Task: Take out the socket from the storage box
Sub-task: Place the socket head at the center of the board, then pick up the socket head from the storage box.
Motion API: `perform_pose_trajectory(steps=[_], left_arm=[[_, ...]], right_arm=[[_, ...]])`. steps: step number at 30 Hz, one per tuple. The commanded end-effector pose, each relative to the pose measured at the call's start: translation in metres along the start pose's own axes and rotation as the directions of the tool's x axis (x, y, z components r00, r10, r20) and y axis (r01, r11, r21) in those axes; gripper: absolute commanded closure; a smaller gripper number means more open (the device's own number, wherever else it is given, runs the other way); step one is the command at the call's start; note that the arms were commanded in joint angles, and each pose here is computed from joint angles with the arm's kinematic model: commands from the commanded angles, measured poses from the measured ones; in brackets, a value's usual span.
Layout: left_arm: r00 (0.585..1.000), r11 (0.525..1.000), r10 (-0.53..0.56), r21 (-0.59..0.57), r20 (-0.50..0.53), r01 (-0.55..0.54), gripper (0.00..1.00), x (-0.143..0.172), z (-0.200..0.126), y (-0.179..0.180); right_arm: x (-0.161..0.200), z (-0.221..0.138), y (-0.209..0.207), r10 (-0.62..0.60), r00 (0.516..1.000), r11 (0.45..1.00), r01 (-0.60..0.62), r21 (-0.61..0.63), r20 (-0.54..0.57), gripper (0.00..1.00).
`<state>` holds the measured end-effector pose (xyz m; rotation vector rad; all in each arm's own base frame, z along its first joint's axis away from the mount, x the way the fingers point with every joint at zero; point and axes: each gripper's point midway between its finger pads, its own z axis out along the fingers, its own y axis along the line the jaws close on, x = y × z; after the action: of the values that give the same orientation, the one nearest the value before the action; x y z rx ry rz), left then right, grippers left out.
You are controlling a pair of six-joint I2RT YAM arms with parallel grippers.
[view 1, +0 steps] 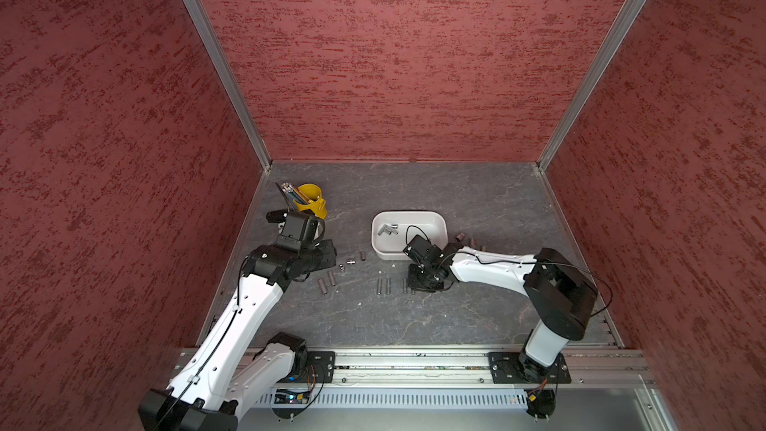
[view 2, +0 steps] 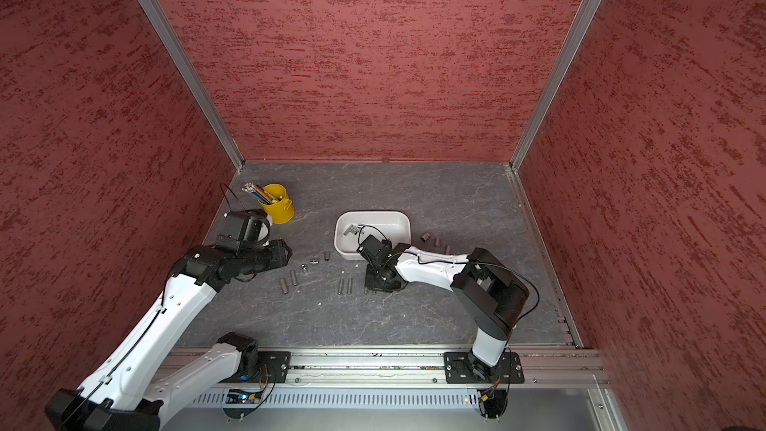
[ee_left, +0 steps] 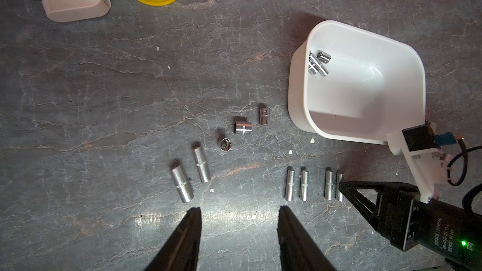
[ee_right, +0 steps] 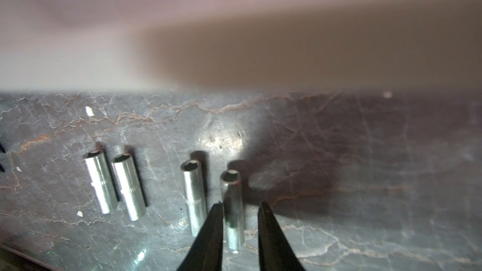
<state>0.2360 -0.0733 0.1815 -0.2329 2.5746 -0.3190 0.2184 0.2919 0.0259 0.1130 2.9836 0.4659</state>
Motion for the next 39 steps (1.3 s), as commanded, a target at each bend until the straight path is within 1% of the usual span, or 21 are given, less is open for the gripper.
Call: perform_pose_trajectory(steps=[1, 7, 10, 12, 13, 16, 18, 19, 21, 23, 26, 29, 32, 34, 39], left_arm=[[1.000, 1.000, 0.010, 0.005, 0.005, -0.010, 0.50, -0.001, 0.002, -0.001], [1.000, 1.000, 0.008, 0.003, 0.005, -0.008, 0.49, -0.001, 0.002, 0.000], [1.000, 1.000, 0.009, 0.007, 0.005, -0.009, 0.49, -0.002, 0.001, -0.001], [1.000, 0.999, 0.017, 0.034, 0.001, -0.017, 0.49, -0.004, 0.001, -0.007], [1.000, 0.998, 0.025, 0.054, -0.008, -0.025, 0.49, -0.004, 0.001, -0.012], [0.998, 0.993, 0.057, 0.109, -0.023, -0.054, 0.50, -0.015, -0.001, -0.036], [0.990, 0.982, 0.138, 0.131, -0.020, -0.134, 0.50, -0.024, -0.001, -0.064], [0.985, 0.979, 0.169, 0.122, -0.025, -0.164, 0.50, -0.028, 0.003, -0.075], [0.977, 0.977, 0.202, 0.089, -0.063, -0.196, 0.51, -0.033, 0.017, -0.096], [0.969, 0.972, 0.225, 0.087, -0.102, -0.216, 0.51, -0.035, 0.034, -0.118], [0.952, 0.960, 0.279, 0.059, -0.123, -0.274, 0.51, -0.041, 0.062, -0.149], [0.956, 0.970, 0.235, -0.011, -0.175, -0.241, 0.53, -0.047, 0.098, -0.156], [0.966, 0.981, 0.167, -0.069, -0.196, -0.183, 0.54, -0.055, 0.132, -0.157], [0.966, 0.983, 0.127, -0.099, -0.224, -0.152, 0.54, -0.054, 0.153, -0.158], [0.967, 0.980, 0.045, -0.177, -0.252, -0.092, 0.56, -0.052, 0.191, -0.156]], right_arm=[[0.000, 0.003, -0.002, -0.012, 1.000, 1.000, 0.012, 0.019, 0.004, 0.73], [-0.004, -0.009, 0.005, -0.034, 0.999, 0.999, 0.033, 0.003, 0.013, 0.68], [-0.006, -0.024, 0.012, -0.050, 0.998, 0.998, 0.051, -0.024, 0.035, 0.66], [-0.013, -0.038, 0.014, -0.072, 0.995, 0.997, 0.074, -0.026, 0.076, 0.65], [-0.017, -0.045, 0.013, -0.085, 0.991, 0.996, 0.087, -0.024, 0.103, 0.65], [-0.032, -0.063, 0.014, -0.144, 0.973, 0.985, 0.159, -0.073, 0.181, 0.64], [-0.042, -0.074, -0.002, -0.154, 0.962, 0.983, 0.171, -0.060, 0.227, 0.64], [-0.046, -0.077, -0.012, -0.151, 0.959, 0.985, 0.166, -0.041, 0.240, 0.64], [-0.054, -0.087, -0.039, -0.129, 0.955, 0.990, 0.137, -0.010, 0.268, 0.64], [-0.060, -0.094, -0.062, -0.110, 0.951, 0.994, 0.110, 0.014, 0.289, 0.63], [-0.063, -0.099, -0.092, -0.083, 0.947, 0.996, 0.074, 0.040, 0.311, 0.63], [-0.062, -0.096, -0.108, -0.053, 0.947, 0.999, 0.050, 0.018, 0.317, 0.63], [-0.061, -0.090, -0.112, -0.031, 0.953, 0.999, 0.036, -0.014, 0.302, 0.63], [-0.061, -0.086, -0.114, -0.024, 0.957, 0.999, 0.029, -0.014, 0.290, 0.63], [-0.061, -0.081, -0.111, -0.023, 0.961, 0.999, 0.034, -0.033, 0.276, 0.63]])
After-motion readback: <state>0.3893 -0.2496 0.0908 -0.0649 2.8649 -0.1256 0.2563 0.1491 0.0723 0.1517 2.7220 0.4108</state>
